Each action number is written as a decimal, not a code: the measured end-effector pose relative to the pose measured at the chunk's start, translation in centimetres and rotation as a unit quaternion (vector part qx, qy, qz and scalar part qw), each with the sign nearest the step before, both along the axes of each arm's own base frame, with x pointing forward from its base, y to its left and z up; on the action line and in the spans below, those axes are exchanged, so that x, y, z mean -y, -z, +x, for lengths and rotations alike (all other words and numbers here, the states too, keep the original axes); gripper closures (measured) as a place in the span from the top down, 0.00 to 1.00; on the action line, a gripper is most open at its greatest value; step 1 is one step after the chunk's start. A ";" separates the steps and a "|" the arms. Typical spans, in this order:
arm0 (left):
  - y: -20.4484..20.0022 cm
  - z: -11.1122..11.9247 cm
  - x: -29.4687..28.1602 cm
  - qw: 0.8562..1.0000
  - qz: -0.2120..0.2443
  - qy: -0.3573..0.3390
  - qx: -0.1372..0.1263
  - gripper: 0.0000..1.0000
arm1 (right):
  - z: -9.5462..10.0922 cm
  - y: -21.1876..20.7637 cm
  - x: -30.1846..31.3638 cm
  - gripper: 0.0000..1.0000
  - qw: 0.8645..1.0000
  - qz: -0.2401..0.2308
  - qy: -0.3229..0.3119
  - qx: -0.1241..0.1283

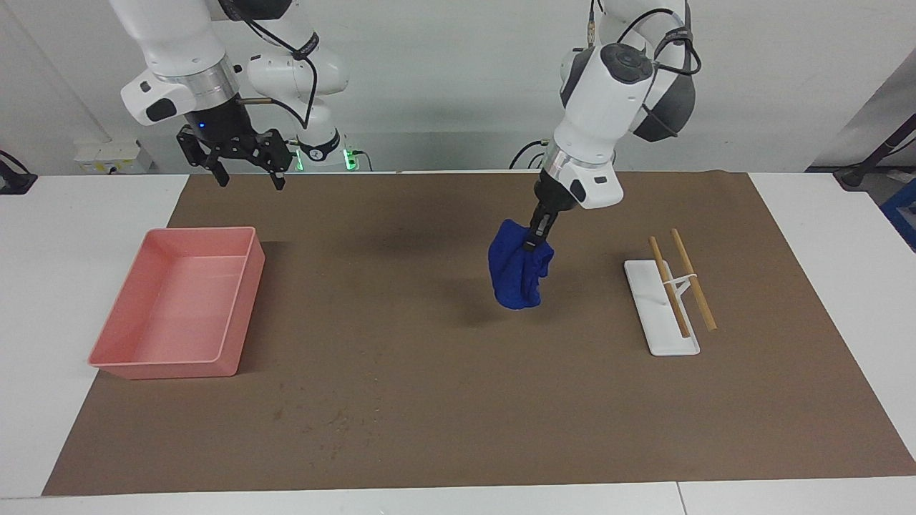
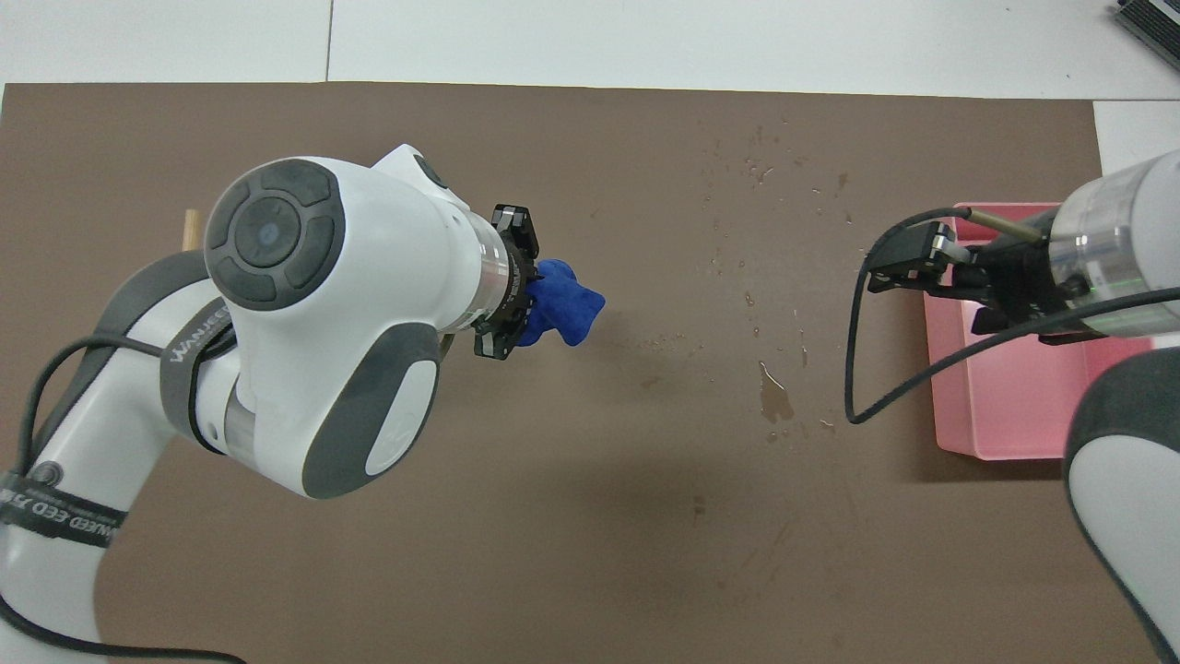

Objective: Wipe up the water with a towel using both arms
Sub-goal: 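Lift the blue cloth with the left gripper toward the right gripper, then grasp the cloth with the right gripper while the left gripper releases it, then carry the cloth with the right gripper while the left gripper withdraws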

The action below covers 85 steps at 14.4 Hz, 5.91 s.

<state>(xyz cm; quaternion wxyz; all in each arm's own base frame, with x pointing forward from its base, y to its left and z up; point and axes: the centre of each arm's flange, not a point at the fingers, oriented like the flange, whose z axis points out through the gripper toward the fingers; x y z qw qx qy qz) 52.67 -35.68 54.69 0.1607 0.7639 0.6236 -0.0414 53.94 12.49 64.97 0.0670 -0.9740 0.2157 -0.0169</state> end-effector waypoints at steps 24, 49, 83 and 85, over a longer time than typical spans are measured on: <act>-7.2 -3.9 6.9 0.939 -0.177 -0.290 -0.052 0.16 | 2.4 8.6 -8.3 0.41 0.936 0.201 0.271 -0.096; -9.7 -3.0 0.6 0.964 -0.105 -0.244 -0.027 1.00 | 8.0 16.7 -3.6 0.06 0.988 0.086 0.123 0.038; -7.6 -5.0 -34.3 0.785 0.181 0.591 -0.039 1.00 | -9.6 30.6 1.1 0.06 0.947 -0.094 -0.101 -0.289; -7.6 -5.0 -35.0 0.789 0.179 0.586 -0.042 1.00 | -9.5 27.3 1.1 0.06 0.956 -0.089 -0.112 -0.255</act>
